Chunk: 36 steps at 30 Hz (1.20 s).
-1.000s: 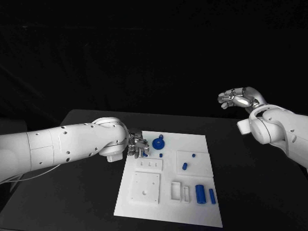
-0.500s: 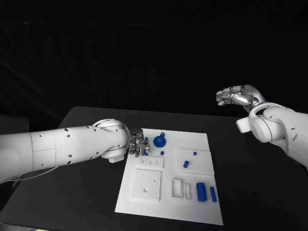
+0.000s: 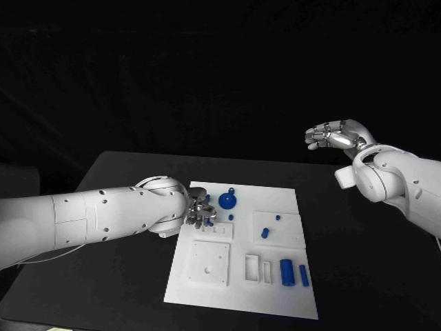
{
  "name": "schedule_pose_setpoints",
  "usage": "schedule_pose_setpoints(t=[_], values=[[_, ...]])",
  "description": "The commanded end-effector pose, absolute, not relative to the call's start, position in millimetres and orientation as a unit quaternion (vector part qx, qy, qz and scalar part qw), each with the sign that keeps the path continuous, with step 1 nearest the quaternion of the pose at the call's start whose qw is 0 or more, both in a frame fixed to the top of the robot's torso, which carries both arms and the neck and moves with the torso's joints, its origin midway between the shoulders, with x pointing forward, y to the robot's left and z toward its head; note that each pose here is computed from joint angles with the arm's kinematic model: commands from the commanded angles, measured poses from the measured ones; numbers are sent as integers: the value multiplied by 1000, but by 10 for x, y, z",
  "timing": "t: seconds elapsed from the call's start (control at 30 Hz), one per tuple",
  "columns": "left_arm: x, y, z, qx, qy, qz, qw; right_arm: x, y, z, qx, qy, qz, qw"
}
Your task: Assemble the parts on the task board
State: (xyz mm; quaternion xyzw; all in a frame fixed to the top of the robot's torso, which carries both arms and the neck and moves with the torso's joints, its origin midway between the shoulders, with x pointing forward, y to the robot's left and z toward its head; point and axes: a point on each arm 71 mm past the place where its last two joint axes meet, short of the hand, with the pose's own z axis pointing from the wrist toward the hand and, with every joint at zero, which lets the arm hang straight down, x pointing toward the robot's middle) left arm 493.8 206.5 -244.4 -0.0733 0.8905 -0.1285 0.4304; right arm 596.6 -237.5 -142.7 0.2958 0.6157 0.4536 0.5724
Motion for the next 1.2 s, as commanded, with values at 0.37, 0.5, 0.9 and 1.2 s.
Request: schedule_pose_setpoints(t=[0.37,0.5,0.9,1.2], values=[[4936,1964,-2466,-56,882,-140,446,5954,-2329,-1422,287,621,457,568],[4933,1946,-2487,-55,881,-141,448,5952,-2324,-1422,287,621,458,567],[4910,1931,-2561,-51,882,-141,448,5949,-2327,-1426,288,623,458,565],[4898,1934,-2608,-47,883,-138,445,5948,-2310,-1430,287,626,460,561]])
